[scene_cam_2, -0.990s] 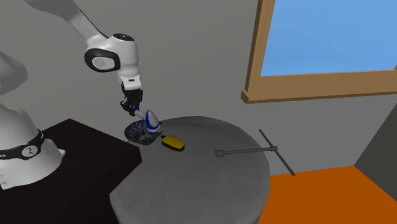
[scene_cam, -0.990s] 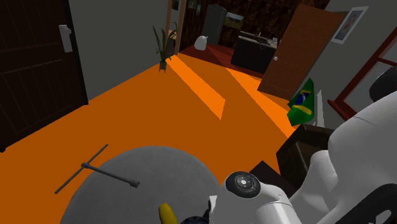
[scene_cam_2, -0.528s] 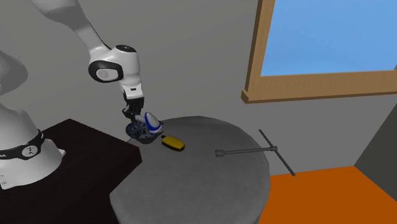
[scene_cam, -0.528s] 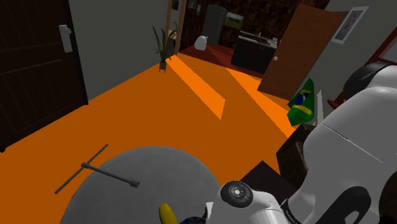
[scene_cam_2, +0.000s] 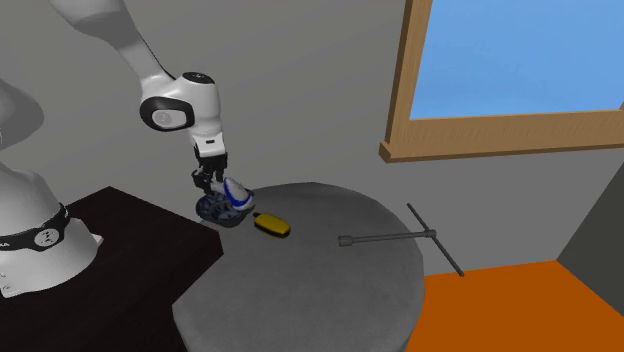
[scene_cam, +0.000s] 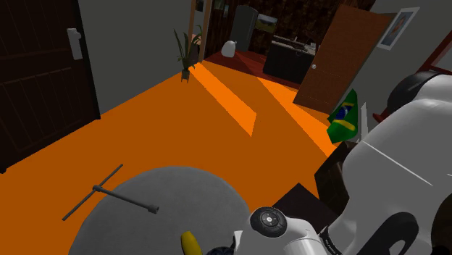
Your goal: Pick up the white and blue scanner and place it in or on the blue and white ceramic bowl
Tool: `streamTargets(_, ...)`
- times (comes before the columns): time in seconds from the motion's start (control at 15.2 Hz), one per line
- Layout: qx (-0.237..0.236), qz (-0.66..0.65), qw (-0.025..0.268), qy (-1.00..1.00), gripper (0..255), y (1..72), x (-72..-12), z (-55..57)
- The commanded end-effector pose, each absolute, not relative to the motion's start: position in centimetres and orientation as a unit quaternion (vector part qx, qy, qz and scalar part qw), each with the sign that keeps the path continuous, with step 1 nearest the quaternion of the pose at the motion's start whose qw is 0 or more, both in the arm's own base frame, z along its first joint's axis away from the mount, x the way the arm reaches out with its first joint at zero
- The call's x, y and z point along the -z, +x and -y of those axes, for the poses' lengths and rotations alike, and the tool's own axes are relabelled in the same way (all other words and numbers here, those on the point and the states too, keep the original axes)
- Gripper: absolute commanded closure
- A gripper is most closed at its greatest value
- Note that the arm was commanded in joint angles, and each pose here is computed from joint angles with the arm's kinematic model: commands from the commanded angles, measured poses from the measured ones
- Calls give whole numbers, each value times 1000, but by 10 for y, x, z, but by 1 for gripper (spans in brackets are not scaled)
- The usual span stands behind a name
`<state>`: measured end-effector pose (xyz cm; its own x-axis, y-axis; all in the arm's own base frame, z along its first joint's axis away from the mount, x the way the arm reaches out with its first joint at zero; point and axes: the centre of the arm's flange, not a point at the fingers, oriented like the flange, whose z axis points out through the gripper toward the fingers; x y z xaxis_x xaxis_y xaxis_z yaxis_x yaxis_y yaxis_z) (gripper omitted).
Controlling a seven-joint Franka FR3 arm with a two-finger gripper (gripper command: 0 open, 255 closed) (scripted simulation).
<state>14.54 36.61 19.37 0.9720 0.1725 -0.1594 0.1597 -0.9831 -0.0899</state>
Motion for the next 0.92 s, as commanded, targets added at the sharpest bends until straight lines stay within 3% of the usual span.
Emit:
streamTargets(0.0, -83, 82, 38, -992, 0, 146, -194, -366)
streamTargets(0.26, -83, 82, 38, -992, 0, 146, -193, -366)
streamTargets(0.53, -83, 82, 38, -992, 0, 155, -242, -363)
streamTargets(0.86, -83, 82, 38, -992, 0, 155, -242, -363)
